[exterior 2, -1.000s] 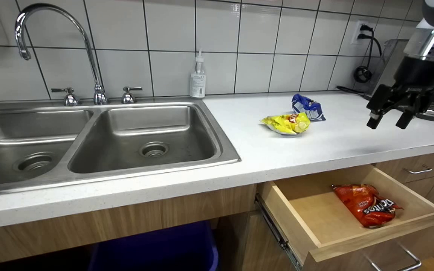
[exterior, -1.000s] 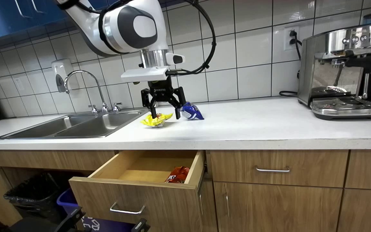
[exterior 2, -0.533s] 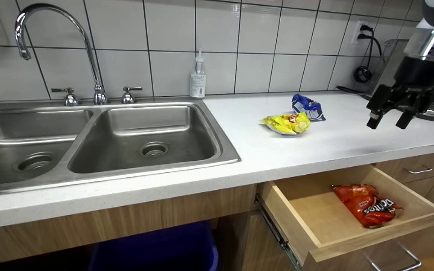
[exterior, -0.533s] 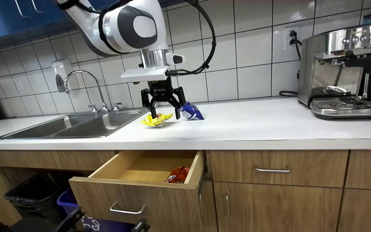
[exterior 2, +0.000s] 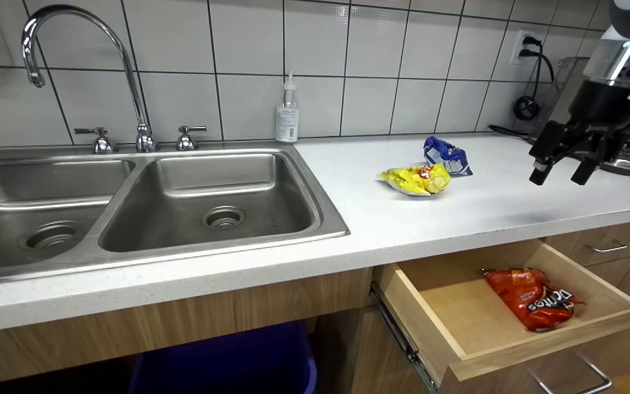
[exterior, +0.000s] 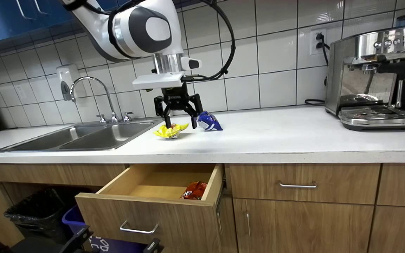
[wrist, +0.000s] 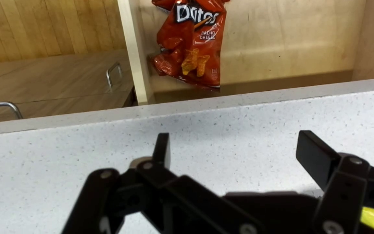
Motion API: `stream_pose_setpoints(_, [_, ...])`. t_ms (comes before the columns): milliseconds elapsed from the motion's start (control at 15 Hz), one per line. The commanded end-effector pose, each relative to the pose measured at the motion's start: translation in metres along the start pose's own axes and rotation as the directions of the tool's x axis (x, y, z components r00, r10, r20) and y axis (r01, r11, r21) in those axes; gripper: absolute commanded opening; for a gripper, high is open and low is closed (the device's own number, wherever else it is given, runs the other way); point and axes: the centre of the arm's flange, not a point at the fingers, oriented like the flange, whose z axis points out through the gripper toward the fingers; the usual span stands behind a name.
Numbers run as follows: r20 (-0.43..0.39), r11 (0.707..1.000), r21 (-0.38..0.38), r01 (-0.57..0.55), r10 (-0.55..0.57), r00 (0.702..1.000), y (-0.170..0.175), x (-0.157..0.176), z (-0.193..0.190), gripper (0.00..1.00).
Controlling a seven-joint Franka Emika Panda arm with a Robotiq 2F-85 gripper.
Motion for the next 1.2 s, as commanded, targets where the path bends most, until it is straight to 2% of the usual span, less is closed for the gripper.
stream_pose_setpoints(0, [-0.028, 1.000, -0.010, 0.003, -0.003, 1.000, -0.002, 0.023, -0.008, 1.00])
stream_pose_setpoints(1133, [-0.125, 0.998, -0.026, 0.063, -0.066, 0.990, 0.015, 0.128, -0.026, 1.00])
